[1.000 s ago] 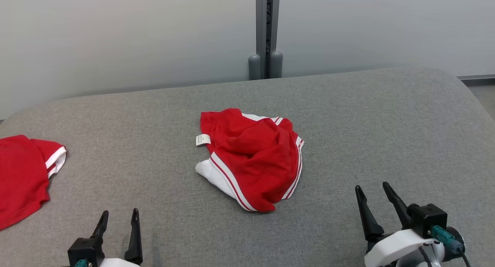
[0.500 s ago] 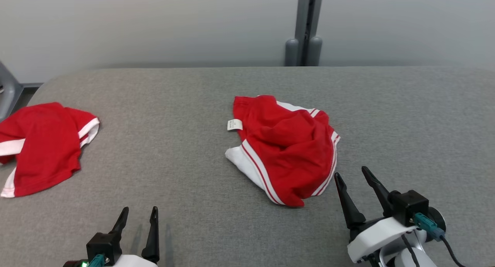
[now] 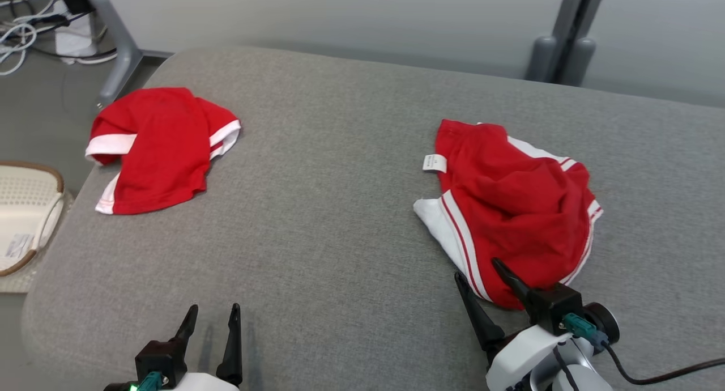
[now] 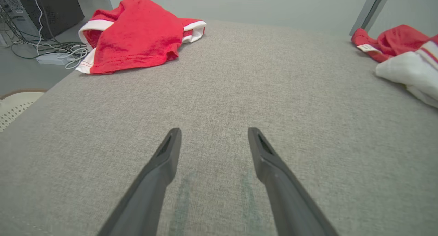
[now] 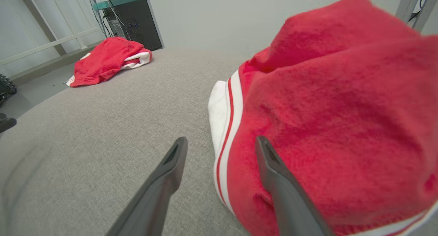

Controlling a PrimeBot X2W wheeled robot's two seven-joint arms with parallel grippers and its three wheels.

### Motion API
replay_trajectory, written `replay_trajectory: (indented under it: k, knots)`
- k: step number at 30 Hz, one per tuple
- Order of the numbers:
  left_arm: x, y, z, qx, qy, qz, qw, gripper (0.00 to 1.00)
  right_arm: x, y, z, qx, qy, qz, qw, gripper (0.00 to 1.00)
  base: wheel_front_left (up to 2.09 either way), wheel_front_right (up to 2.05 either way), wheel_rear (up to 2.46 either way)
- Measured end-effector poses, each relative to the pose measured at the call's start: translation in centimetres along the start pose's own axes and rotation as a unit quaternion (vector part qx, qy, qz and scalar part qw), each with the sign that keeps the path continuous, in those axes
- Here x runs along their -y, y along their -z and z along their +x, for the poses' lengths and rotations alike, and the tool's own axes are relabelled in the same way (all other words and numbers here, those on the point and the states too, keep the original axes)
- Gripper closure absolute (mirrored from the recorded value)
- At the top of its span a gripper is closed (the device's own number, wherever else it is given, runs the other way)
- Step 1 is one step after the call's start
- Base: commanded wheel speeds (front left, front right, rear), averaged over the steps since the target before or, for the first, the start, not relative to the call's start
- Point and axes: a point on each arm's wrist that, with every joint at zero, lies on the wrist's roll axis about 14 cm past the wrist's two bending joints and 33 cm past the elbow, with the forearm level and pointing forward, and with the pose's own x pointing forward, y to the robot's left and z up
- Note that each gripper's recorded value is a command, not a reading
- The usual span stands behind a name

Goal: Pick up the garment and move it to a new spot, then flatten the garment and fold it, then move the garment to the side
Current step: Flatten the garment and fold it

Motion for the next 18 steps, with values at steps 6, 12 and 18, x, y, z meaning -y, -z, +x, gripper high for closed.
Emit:
replay_trajectory:
  k: [6,12,18]
  knots:
    - [-0.8,0.9,-0.4,-0.016,-0.019,-0.01,1.0,0.0,0.4,3.2,0.4,-0.051,-0.007,-0.012,0.999,0.0,0.0,0.0,0.0]
    - [-0.5,0.8,0.0,-0.017,-0.019,-0.014,1.0,0.0,1.2,5.8,0.4,-0.099,-0.008,-0.031,0.995,0.58,0.0,0.0,0.0]
    - [-0.1,0.7,0.1,-0.014,-0.013,-0.016,1.0,0.0,0.5,4.5,1.2,-0.082,-0.016,-0.025,0.996,1.0,0.0,0.0,0.0]
